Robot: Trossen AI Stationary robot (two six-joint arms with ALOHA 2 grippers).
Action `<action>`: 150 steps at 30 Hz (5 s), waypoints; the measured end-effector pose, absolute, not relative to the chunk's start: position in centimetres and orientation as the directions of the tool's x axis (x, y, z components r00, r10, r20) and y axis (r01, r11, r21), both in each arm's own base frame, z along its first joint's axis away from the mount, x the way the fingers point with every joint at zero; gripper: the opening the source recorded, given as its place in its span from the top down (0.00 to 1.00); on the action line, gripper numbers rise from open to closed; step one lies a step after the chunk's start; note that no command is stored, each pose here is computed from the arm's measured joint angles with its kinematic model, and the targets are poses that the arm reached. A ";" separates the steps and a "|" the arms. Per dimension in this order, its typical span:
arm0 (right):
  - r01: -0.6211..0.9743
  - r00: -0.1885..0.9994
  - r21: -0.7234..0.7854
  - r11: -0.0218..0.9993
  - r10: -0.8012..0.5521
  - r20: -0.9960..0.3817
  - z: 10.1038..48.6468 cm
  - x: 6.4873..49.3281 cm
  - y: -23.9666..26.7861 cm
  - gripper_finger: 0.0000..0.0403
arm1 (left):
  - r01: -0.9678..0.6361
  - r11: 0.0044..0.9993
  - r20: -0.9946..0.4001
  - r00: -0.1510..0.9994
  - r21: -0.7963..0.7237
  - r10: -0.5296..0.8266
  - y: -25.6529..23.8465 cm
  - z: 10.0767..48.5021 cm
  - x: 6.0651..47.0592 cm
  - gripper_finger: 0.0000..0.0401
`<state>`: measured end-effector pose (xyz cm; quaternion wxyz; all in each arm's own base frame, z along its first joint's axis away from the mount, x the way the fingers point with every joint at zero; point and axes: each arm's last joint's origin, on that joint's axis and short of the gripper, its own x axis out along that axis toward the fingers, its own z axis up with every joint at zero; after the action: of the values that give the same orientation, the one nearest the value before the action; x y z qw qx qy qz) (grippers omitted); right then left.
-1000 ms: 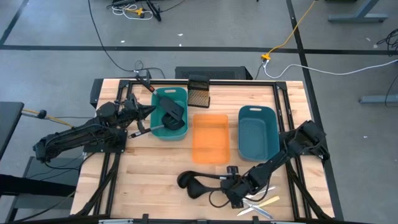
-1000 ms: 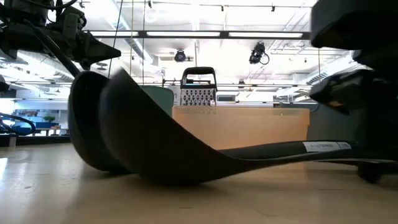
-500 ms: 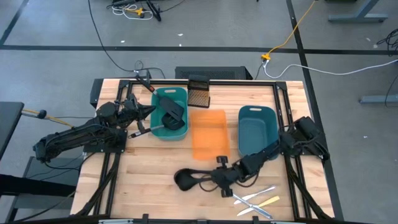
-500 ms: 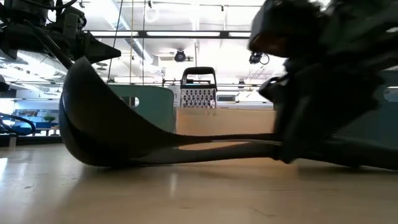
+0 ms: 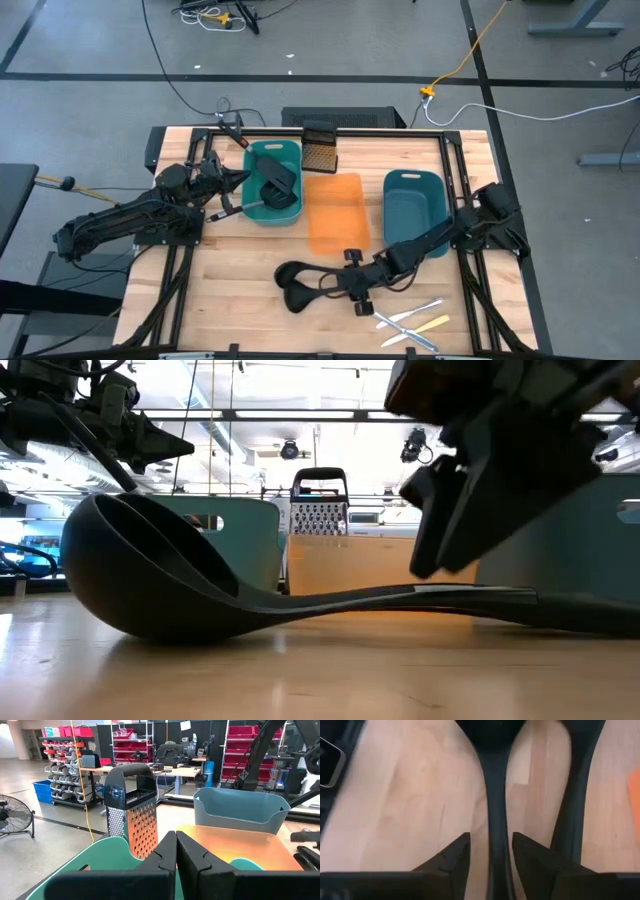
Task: Pick & Place Kitchen Items
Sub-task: Adjust the bottom black serving spoon, then adjust the top silver table knife, then put the bottom silver table knife into the blue bin
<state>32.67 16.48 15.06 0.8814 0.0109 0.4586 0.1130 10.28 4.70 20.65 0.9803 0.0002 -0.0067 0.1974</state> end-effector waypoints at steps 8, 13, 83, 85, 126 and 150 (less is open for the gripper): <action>-0.149 0.561 0.158 0.976 0.215 -0.799 19.0 30.0 17.3 0.49 | -0.387 0.922 0.010 0.922 -0.003 0.387 4.7 20.6 10.3 0.98; -0.164 0.466 0.222 0.961 0.273 -0.842 19.9 26.6 19.9 0.50 | -0.387 0.922 0.007 0.922 0.006 0.387 4.7 20.6 10.3 0.98; 0.001 0.126 0.001 1.000 0.001 -0.992 12.0 22.4 21.0 0.89 | -0.132 0.982 0.002 0.991 -0.138 0.133 3.5 21.6 12.7 0.98; 0.025 0.124 0.003 1.000 0.000 -0.992 12.0 22.5 20.9 0.87 | -0.086 0.988 0.030 0.995 -0.130 0.091 3.2 21.8 13.1 0.98; -0.001 0.456 0.404 0.915 0.360 -0.814 18.1 23.3 23.5 0.67 | 0.536 0.840 -0.504 0.706 -0.077 -0.497 -15.7 18.4 40.6 0.98; 0.297 0.364 0.390 0.872 0.274 -0.890 13.5 22.5 25.4 0.47 | 0.548 0.836 -0.572 0.698 0.040 -0.430 -16.4 17.2 46.0 0.73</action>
<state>22.55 25.41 13.49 0.7860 0.2530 0.5640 -0.0072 45.98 -16.40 17.16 0.9156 0.1043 0.2819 -0.2672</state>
